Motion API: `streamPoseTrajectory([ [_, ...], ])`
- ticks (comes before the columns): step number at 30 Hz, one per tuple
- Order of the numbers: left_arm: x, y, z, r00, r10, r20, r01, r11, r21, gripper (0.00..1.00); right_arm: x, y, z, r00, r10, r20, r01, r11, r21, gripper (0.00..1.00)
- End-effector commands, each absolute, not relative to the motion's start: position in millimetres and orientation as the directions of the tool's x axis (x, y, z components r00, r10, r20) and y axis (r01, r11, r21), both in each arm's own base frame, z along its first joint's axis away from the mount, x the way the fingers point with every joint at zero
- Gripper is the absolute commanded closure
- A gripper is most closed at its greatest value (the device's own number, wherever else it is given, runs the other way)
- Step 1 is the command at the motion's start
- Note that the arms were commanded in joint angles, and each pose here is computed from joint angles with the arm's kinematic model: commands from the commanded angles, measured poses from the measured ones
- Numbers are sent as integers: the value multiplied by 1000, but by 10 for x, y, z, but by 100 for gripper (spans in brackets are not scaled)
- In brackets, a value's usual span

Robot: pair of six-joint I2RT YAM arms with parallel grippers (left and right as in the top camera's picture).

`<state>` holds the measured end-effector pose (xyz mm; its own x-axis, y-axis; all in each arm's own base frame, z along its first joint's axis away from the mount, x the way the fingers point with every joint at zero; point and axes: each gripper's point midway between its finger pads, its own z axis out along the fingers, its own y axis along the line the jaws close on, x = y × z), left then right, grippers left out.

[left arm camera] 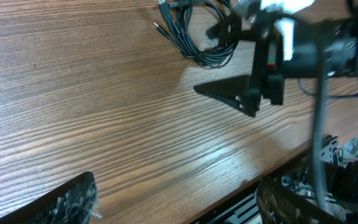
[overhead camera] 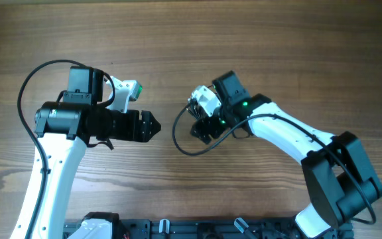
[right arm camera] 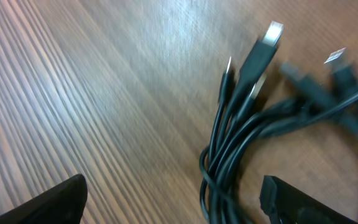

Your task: Untangle cables

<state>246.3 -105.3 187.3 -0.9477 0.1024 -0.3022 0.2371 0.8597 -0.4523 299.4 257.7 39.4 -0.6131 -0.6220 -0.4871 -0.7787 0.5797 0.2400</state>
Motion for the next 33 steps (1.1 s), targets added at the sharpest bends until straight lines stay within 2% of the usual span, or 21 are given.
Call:
streamPoseTrajectory([
  [1, 2435, -1092, 1867, -946, 117, -303, 254, 847, -466, 14, 2878, 2474, 145, -627, -633, -454, -769, 595, 233, 11],
  [6, 2410, -1091, 1860, -949, 117, -292, 249, 848, -468, 12, 2922, 2430, 98, -620, -634, -462, -769, 609, 196, 11],
  [9, 2363, -1085, 1846, -955, 118, -271, 238, 849, -472, 12, 2925, 2431, 98, -620, -634, -463, -769, 609, 195, 22],
  [11, 2336, -1082, 1839, -959, 118, -258, 232, 850, -474, 12, 2921, 2427, 96, -623, -633, -460, -767, 611, 198, 36],
  [17, 2299, -1080, 1831, -965, 112, -239, 217, 851, -479, 12, 2828, 2368, 51, -661, -628, -410, -741, 633, 224, 55],
  [19, 2291, -1080, 1829, -966, 112, -235, 215, 851, -479, 12, 2902, 2256, 6, -664, -636, -393, -730, 666, 153, 54],
  [20, 2290, -1080, 1829, -966, 112, -235, 215, 851, -479, 12, 2941, 2197, -11, -663, -642, -385, -725, 679, 115, 49],
  [21, 2290, -1080, 1829, -966, 112, -235, 215, 851, -479, 12, 2994, 2102, -41, -653, -659, -373, -723, 689, 51, 38],
  [22, 2292, -1080, 1829, -965, 112, -235, 216, 851, -479, 12, 2991, 2049, -75, -620, -697, -362, -750, 661, 11, 32],
  [24, 2292, -1080, 1829, -965, 112, -236, 216, 851, -479, 12, 2958, 2012, -116, -578, -738, -349, -784, 621, -15, 32],
  [25, 2292, -1080, 1829, -965, 112, -235, 216, 851, -479, 12, 2962, 2003, -122, -578, -737, -349, -782, 623, -20, 36],
  [26, 2292, -1080, 1829, -965, 112, -235, 216, 851, -479, 12, 2964, 2005, -129, -580, -734, -353, -780, 626, -20, 45],
  [27, 2291, -1080, 1829, -966, 112, -235, 215, 851, -479, 12, 2958, 2002, -134, -587, -729, -352, -775, 632, -16, 66],
  [28, 2291, -1080, 1829, -966, 112, -235, 215, 851, -480, 12, 2956, 2001, -136, -605, -714, -352, -761, 648, -8, 94],
  [31, 2304, -1091, 1838, -964, 112, -242, 220, 847, -484, 12, 2967, 2028, -91, -678, -639, -364, -696, 718, 36, 96],
  [33, 2323, -1093, 1843, -962, 112, -251, 224, 846, -483, 12, 2979, 2205, 187, -684, -590, -429, -690, 714, 117, 96],
])
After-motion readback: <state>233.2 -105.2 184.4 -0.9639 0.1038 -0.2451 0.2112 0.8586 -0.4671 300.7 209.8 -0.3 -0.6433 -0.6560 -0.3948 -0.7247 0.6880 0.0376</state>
